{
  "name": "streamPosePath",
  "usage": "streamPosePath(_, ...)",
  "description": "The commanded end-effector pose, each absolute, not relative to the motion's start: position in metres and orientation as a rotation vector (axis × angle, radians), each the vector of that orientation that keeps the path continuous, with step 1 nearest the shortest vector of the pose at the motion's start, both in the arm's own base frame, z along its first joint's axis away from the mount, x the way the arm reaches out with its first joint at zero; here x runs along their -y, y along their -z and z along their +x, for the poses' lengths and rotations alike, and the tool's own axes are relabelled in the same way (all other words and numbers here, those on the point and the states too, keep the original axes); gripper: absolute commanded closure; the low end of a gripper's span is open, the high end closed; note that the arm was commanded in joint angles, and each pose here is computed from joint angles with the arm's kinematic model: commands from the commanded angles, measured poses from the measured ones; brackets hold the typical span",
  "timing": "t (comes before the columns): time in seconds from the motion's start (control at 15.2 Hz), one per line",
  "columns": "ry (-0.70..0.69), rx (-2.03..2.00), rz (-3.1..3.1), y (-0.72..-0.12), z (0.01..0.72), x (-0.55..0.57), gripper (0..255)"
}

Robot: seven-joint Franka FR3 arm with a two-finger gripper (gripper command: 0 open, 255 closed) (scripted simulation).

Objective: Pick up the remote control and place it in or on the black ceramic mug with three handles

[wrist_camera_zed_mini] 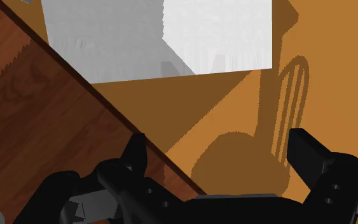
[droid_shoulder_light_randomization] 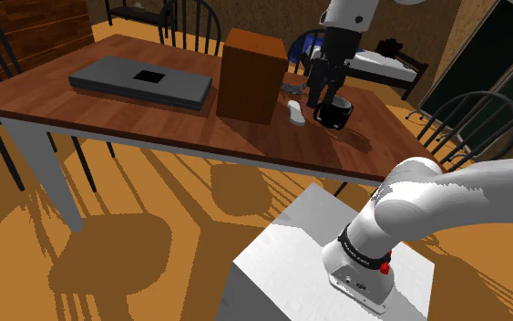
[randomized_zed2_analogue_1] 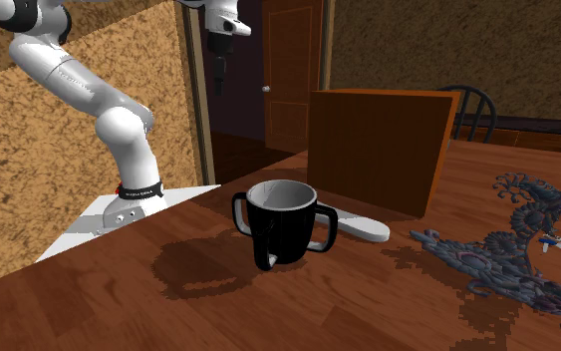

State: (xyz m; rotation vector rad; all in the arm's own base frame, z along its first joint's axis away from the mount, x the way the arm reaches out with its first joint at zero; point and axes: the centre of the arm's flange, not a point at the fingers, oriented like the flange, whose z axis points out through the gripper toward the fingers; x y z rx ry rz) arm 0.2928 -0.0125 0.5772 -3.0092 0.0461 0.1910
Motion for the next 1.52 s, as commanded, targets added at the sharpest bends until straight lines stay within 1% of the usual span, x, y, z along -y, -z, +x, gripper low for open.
streamPosePath(0.0, -0.191, -0.046, -3.009, -0.577, 0.293, 0.013, 0)
streamPosePath(0.73, -0.142, -0.369, -3.018, -0.514, 0.379, 0.1, 0)
streamPosePath(1.45, -0.09, -0.693, -2.992, -0.456, 0.447, 0.206, 0)
